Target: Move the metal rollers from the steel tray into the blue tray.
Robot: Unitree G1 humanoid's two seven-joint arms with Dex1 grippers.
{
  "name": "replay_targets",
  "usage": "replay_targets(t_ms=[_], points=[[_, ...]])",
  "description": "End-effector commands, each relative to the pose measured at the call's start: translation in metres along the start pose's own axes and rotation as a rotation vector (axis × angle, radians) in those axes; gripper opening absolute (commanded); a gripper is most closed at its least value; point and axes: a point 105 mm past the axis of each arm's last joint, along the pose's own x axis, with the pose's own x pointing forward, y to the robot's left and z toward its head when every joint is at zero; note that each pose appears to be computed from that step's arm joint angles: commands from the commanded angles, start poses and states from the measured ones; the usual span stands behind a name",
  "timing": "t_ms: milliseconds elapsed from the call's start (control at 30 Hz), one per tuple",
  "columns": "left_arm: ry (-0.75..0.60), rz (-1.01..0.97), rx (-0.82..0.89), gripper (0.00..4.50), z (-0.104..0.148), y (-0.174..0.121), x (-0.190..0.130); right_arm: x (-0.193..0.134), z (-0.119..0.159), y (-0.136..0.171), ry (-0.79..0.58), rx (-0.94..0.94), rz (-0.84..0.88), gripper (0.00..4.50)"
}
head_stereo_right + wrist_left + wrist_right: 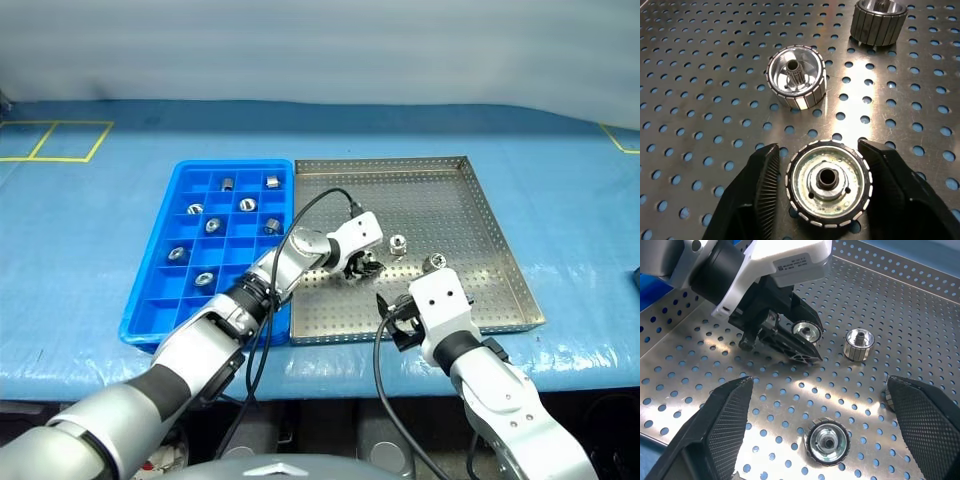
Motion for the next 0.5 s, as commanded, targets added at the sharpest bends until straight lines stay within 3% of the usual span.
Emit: replay_targets(t_ms=[33, 300, 500], points=[[-0.057, 0.013, 0.064, 1.72, 0.025, 0.011, -0.01, -0.004, 0.014, -0.001, -0.049, -0.031, 0.002, 4.5], [-0.32, 0.032, 0.037, 1.72, 0.077, 0.028, -0.064, 0.007, 0.028, 0.011, -0.076, -0.08, 0.104, 4.5], [-0.411, 0.215, 0.021, 1.72, 0.077, 0.05, -0.122, 0.026, 0.04, 0.02, -0.099, -0.146, 0.222, 4.5]])
